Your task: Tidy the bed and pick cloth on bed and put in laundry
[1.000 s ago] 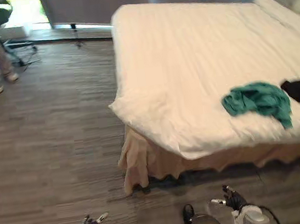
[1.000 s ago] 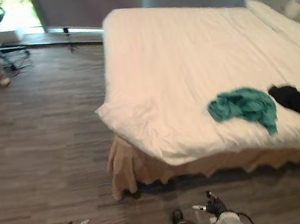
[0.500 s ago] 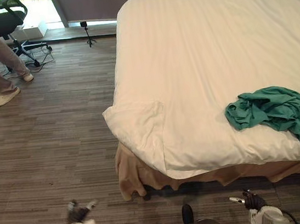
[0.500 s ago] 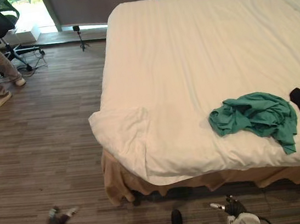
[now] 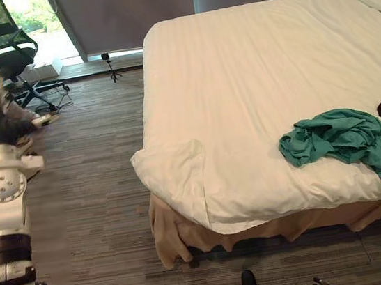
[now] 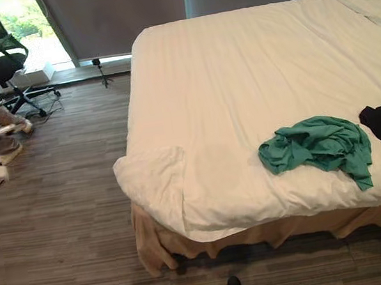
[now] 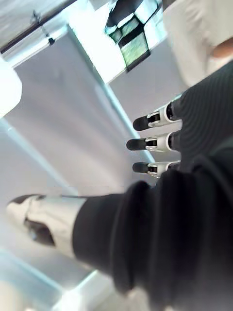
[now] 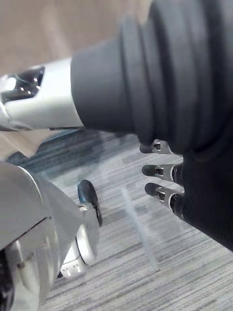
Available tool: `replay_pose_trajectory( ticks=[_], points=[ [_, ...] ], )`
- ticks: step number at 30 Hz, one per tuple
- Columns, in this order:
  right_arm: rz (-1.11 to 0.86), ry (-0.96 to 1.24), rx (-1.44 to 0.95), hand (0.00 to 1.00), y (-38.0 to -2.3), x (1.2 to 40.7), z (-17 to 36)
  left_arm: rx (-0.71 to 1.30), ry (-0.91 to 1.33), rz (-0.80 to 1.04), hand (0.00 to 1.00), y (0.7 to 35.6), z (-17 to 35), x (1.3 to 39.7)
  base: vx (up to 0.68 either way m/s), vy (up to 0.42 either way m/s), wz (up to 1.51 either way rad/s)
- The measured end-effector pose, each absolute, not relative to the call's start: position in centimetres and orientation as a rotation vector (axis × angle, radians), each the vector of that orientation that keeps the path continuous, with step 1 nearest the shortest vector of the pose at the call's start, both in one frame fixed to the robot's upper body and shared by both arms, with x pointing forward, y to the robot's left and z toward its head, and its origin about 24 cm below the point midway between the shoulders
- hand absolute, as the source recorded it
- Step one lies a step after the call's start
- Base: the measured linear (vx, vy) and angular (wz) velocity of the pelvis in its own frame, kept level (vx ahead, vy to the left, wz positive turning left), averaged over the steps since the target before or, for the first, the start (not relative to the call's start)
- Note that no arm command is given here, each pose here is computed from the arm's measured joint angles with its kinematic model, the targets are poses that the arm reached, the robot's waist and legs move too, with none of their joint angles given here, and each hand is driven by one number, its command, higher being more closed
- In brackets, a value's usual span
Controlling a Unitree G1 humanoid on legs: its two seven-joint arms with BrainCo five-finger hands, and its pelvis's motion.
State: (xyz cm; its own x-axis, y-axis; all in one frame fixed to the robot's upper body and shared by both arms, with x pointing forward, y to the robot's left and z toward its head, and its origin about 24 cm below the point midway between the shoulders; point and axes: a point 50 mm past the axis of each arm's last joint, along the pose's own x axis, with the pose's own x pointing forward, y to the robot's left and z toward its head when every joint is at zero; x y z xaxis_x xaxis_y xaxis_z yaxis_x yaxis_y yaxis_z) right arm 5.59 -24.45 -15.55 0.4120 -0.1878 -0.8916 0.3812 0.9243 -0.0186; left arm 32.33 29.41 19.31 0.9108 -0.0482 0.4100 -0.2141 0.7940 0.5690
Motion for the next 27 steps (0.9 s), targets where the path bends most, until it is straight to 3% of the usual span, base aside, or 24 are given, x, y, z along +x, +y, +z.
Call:
replay_pose_trajectory(
  ticks=[6,14,15,27],
  points=[
    [-0.333,1.088,0.182,0.00,-23.9,5.8,-15.6,0.680,-0.210,-0.020,0.00,26.3,14.0,33.9,-0.03,-0.018,-0.22],
    [-0.275,1.017,0.123,0.00,-24.0,8.2,-14.9,0.694,0.101,-0.047,0.00,25.7,7.2,34.2,-0.06,-0.045,-0.21],
    [-0.268,1.002,0.120,0.00,-24.0,8.9,-14.8,0.691,0.131,-0.063,1.00,25.2,6.4,34.1,-0.01,-0.048,-0.04],
    [-0.210,0.925,0.051,0.00,-24.6,12.8,-13.6,0.813,0.189,-0.108,1.00,23.1,4.3,33.8,-0.02,-0.013,0.02]
  ],
)
